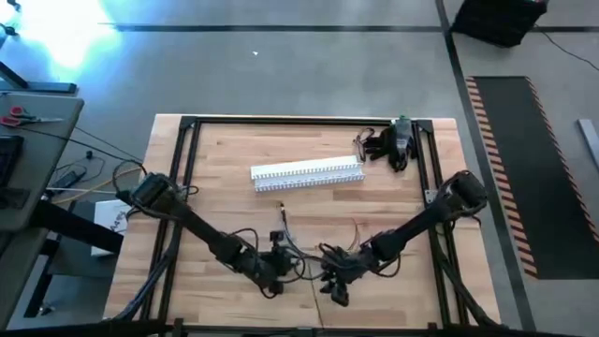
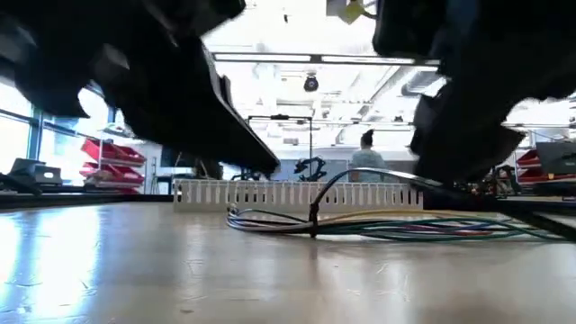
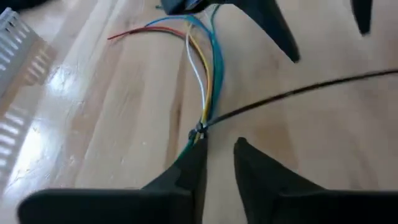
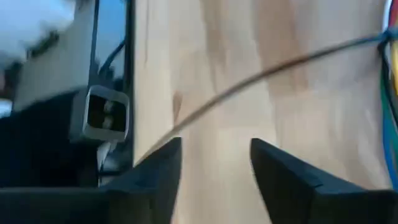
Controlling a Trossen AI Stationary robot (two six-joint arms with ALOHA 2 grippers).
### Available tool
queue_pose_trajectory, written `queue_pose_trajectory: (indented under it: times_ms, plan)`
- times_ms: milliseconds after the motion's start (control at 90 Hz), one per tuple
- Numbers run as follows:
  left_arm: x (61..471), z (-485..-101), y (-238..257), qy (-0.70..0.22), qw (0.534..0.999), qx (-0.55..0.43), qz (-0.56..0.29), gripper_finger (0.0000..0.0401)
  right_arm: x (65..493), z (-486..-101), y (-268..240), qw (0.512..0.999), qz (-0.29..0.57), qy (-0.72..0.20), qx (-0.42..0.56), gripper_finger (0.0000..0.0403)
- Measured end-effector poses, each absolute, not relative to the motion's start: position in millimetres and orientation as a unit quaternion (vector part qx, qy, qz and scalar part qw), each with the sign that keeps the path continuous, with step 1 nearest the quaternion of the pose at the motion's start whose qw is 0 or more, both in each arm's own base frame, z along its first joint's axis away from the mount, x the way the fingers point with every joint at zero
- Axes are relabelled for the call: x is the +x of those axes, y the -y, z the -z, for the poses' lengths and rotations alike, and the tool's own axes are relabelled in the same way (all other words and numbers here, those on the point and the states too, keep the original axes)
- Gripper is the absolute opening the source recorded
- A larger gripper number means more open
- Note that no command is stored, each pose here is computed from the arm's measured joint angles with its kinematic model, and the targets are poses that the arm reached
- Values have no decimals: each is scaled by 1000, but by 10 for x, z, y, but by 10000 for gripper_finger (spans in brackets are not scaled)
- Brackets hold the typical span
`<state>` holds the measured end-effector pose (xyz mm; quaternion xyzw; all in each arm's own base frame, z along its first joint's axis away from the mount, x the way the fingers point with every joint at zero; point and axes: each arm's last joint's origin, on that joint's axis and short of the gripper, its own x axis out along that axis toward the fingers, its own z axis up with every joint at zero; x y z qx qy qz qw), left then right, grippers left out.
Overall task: Ziptie cables
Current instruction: Wrap the cable wires with black ziptie, then put the ziptied cables into the white cable duct
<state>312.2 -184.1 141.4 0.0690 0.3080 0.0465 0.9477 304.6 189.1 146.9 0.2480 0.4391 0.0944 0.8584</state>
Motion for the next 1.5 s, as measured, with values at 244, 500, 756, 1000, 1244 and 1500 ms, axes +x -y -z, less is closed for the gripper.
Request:
queue_pose_trajectory:
  times_ms: [244,500,756,1000,1244,1500]
  plan:
    - [3065,-1582,1601,-374,922,97,-11,118,2817,-1681,-1698,877,-30,-468,105,224]
    - [3270,-1524,1139,-416,892,145,105,185,2983,-1499,-1494,870,-85,-485,11,205]
    - [3393,-1453,620,-432,872,131,190,215,3129,-1296,-1299,851,-136,-508,-2,211]
    - [3340,-1243,456,-507,833,115,188,216,3010,-1212,-1309,809,-126,-574,-7,208]
    - [3238,-1263,620,-550,824,60,118,191,2715,-1315,-1378,765,-78,-639,-12,200]
    - [3135,-1313,768,-572,818,19,62,137,2514,-1504,-1325,754,-33,-654,-54,199]
